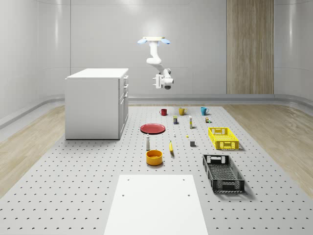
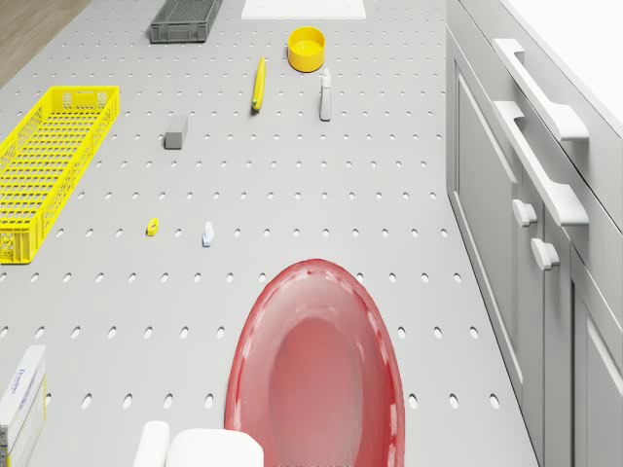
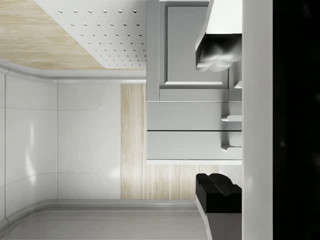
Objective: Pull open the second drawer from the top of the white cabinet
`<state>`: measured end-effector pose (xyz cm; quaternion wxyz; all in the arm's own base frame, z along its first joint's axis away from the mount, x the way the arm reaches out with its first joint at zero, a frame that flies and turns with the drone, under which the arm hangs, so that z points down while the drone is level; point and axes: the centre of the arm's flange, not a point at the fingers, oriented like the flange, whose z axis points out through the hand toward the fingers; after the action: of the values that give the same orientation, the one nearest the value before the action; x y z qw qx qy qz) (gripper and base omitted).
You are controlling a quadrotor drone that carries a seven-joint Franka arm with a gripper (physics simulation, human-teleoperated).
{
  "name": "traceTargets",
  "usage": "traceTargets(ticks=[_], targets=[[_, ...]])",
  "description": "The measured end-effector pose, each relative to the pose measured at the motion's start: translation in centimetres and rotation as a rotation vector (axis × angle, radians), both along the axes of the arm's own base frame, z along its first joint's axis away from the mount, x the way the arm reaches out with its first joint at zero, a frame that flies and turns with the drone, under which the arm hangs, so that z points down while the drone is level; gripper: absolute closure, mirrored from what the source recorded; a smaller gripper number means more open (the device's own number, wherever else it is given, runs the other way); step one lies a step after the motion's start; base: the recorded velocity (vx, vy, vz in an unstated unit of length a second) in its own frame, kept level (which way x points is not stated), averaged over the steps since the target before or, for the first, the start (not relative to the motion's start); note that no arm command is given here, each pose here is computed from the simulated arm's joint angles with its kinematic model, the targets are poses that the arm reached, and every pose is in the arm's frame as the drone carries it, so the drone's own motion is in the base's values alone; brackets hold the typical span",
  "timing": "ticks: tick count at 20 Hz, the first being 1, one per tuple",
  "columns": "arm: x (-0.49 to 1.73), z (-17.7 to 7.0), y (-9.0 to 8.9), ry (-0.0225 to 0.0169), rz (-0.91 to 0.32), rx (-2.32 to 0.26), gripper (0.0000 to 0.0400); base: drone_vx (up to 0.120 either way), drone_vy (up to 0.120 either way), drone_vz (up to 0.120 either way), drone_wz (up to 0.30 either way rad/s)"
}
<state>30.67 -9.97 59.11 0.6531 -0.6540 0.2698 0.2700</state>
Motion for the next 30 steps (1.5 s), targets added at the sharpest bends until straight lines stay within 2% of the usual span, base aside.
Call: traceTargets(ticks=[6,15,23,30], targets=[[0.00,0.00,0.00,0.0001,0.000,0.000,0.0100,0.120,-0.113,0.000,0.000],[0.00,-0.01,0.00,0.0002,0.000,0.000,0.0100,0.120,0.000,0.000,0.000],[0.00,-0.01,0.00,0.0003,0.000,0.000,0.0100,0.120,-0.105,0.000,0.000],[0.00,-0.01,-0.01,0.0004,0.000,0.000,0.0100,0.120,0.000,0.000,0.000]])
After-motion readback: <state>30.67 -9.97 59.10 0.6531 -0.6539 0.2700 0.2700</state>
